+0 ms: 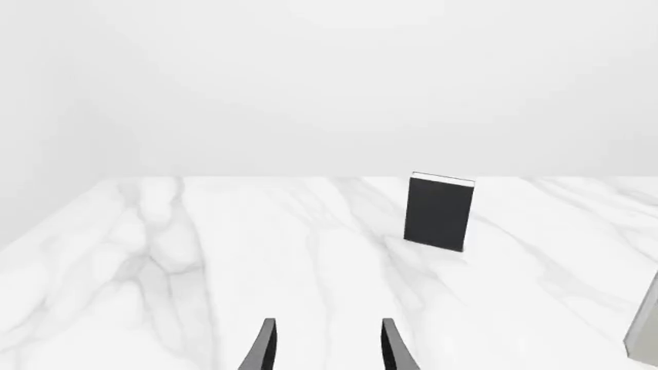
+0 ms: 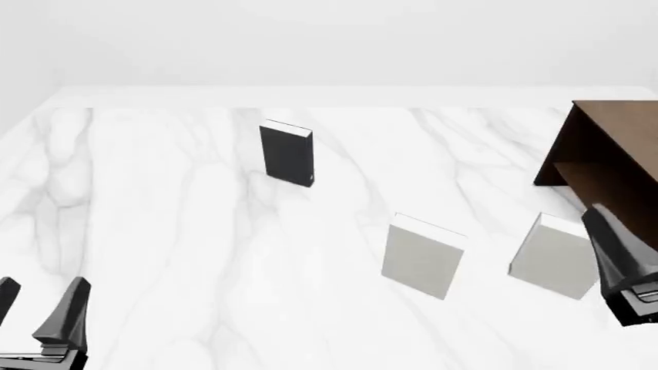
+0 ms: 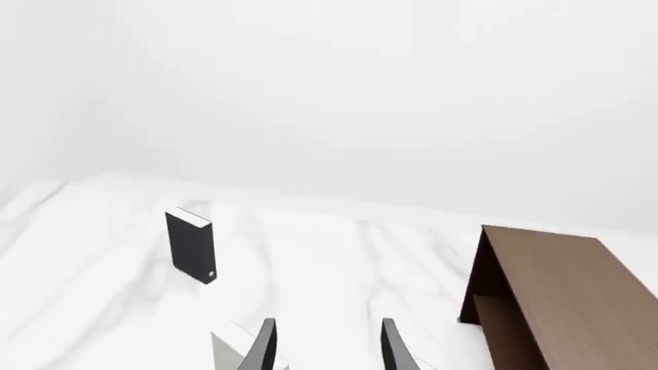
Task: Pick up the book on the left and place it on top of the shelf.
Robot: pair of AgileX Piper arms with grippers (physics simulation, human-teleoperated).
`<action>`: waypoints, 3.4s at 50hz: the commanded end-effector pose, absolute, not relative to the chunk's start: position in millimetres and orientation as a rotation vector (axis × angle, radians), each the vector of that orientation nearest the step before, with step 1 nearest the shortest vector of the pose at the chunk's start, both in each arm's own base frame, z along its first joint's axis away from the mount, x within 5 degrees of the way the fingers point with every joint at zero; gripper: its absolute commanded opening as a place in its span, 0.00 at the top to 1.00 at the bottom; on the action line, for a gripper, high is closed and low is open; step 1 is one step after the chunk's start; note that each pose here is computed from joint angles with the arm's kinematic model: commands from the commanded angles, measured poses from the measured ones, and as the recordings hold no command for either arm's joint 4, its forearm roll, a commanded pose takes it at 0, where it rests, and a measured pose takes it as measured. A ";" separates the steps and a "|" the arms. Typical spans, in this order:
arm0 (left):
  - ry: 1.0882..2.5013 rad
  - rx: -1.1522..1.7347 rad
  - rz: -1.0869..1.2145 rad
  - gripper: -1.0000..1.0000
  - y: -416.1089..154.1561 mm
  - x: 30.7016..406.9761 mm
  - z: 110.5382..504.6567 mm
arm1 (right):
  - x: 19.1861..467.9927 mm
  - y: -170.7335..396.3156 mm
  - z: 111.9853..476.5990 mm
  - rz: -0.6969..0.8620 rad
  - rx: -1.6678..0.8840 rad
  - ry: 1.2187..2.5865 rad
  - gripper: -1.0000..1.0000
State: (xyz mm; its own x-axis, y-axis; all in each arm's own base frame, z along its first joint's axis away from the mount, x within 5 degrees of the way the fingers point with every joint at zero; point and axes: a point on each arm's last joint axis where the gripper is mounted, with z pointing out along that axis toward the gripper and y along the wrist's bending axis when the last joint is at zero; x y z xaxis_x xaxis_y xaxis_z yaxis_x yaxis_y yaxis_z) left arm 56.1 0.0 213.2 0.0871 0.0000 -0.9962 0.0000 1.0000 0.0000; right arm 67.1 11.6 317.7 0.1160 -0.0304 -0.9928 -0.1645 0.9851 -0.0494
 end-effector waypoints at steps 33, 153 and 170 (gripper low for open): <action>1.484 0.000 0.000 0.00 0.0 56.1 213.2 | 174.1 69.7 365.7 0.128 -0.490 1.609 0.00; 1.484 0.000 0.000 0.00 0.0 56.1 213.2 | 396.3 222.1 265.1 0.287 -0.545 1.684 0.00; 1.484 0.000 0.000 0.00 0.0 56.1 213.2 | 407.4 226.9 246.6 0.295 -0.535 1.710 0.00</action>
